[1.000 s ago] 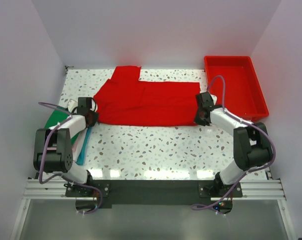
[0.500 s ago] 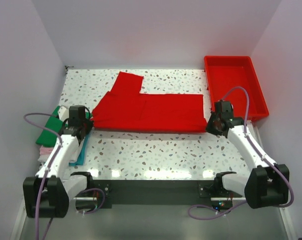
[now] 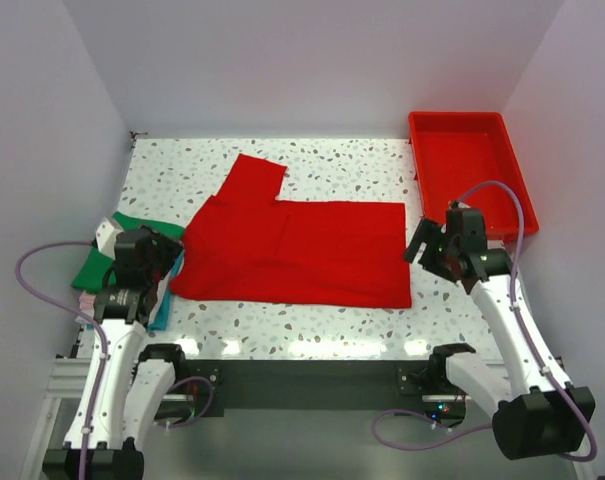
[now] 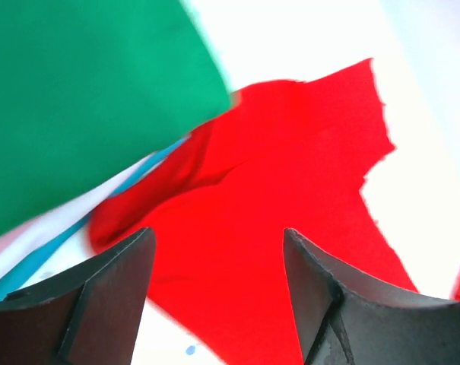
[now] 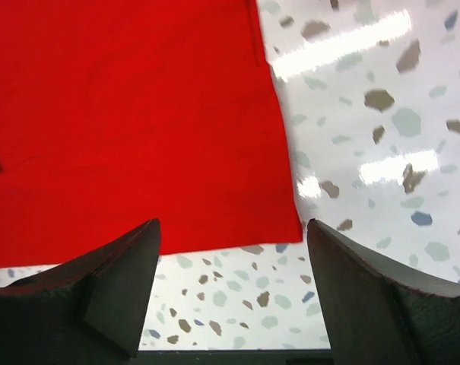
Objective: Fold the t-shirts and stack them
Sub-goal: Fold the tshirt
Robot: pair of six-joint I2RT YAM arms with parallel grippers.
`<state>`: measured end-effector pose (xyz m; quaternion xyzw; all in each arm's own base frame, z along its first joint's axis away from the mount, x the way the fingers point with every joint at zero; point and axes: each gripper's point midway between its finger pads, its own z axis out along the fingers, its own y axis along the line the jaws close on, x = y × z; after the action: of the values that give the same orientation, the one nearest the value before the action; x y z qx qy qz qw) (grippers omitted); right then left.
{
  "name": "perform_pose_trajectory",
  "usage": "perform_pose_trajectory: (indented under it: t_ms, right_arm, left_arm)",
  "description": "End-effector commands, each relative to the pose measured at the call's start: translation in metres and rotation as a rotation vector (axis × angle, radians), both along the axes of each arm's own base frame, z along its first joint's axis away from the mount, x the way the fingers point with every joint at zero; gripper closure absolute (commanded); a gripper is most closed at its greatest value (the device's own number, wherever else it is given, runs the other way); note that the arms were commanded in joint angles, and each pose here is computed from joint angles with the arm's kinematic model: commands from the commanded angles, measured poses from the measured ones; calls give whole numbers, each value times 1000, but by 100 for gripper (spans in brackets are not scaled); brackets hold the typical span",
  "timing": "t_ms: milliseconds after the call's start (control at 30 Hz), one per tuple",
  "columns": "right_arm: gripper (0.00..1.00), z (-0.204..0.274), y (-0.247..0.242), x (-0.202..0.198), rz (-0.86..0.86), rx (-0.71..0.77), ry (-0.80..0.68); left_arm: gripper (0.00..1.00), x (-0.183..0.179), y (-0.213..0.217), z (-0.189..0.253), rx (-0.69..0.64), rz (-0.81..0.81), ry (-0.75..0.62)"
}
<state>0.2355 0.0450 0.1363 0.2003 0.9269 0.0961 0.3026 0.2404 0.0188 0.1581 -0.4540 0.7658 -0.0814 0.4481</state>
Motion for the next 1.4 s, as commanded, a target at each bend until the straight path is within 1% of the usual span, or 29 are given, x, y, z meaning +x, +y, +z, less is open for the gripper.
perform_pose_trajectory:
  t_ms: [0, 33, 67, 100, 133, 167, 200, 233, 267, 300, 333, 367, 400, 433, 467, 500, 533, 567, 600, 633, 667, 700, 767, 800, 833, 1033, 1267, 1300, 1367]
  right_arm:
    - [19, 34, 12, 46, 57, 9, -133]
    - [19, 51, 18, 64, 77, -2, -174]
    - [20, 36, 17, 79, 74, -35, -118]
    - [21, 51, 22, 97, 97, -50, -155]
    - [21, 54, 24, 112, 99, -62, -176]
    - [22, 39, 22, 127, 86, -91, -139]
    - [22, 38, 21, 138, 87, -109, -144]
    - [22, 46, 23, 157, 85, -112, -180]
    - [23, 42, 24, 165, 89, -118, -173]
    - [23, 25, 20, 175, 82, -157, -129]
    - [23, 34, 20, 189, 80, -162, -161]
    - [23, 32, 20, 197, 79, -172, -166]
    - [23, 24, 19, 208, 78, -183, -154]
    - [24, 24, 21, 215, 81, -182, -166]
    - [25, 20, 22, 221, 83, -180, -161]
    - [26, 22, 25, 228, 89, -177, -173]
    - [27, 12, 25, 234, 87, -182, -163]
    - [28, 10, 25, 238, 86, -180, -164]
    - [28, 11, 28, 243, 91, -172, -175]
    - [29, 3, 28, 246, 93, -174, -158]
    - [31, 1, 28, 248, 91, -175, -157]
    - [31, -1, 29, 249, 92, -174, -155]
    - [31, -7, 27, 252, 87, -188, -149]
    - [31, -8, 26, 252, 86, -193, -146]
    - [31, -9, 23, 252, 80, -206, -147]
    - [32, -13, 24, 251, 83, -207, -153]
    - [33, -26, 21, 242, 87, -215, -115]
    - [33, -28, 20, 242, 84, -223, -110]
    - [33, -30, 19, 241, 88, -226, -97]
  left_arm:
    - [29, 63, -11, 83, 60, -127, -223]
    - [32, 89, -18, 65, 43, -176, -152]
    - [32, 106, -18, 65, 56, -185, -140]
    - [32, 142, -24, 66, 101, -227, -138]
    - [33, 160, -28, 66, 121, -253, -141]
    - [34, 187, -36, 92, 146, -285, -213]
    - [35, 203, -42, 88, 195, -333, -198]
    - [35, 226, -49, 60, 221, -376, -135]
    - [35, 248, -65, 79, 260, -428, -187]
    - [34, 263, -72, 77, 326, -482, -183]
    - [34, 282, -79, 43, 350, -517, -118]
    - [33, 300, -88, 56, 376, -538, -147]
    - [33, 310, -91, 48, 401, -568, -129]
    - [33, 324, -93, 14, 403, -591, -69]
    - [32, 340, -95, 24, 418, -592, -89]
    - [32, 348, -95, 17, 435, -604, -73]
    - [32, 359, -95, -15, 438, -612, -16]
    - [32, 372, -96, -5, 452, -617, -32]
    - [32, 380, -98, -12, 466, -630, -19]
    - [32, 387, -95, -40, 475, -631, 34]
    - [32, 398, -96, -30, 491, -628, 11]
    - [32, 403, -95, -52, 507, -647, 44]
    - [32, 414, -97, -52, 523, -657, 26]
    - [33, 416, -100, -71, 524, -687, 45]
    - [33, 420, -101, -73, 523, -692, 39]
    - [38, 419, -105, -119, 489, -710, 99]
    - [50, 416, -119, -137, 427, -720, 97]
    - [58, 415, -121, -140, 417, -728, 100]
    - [64, 414, -123, -143, 398, -726, 100]
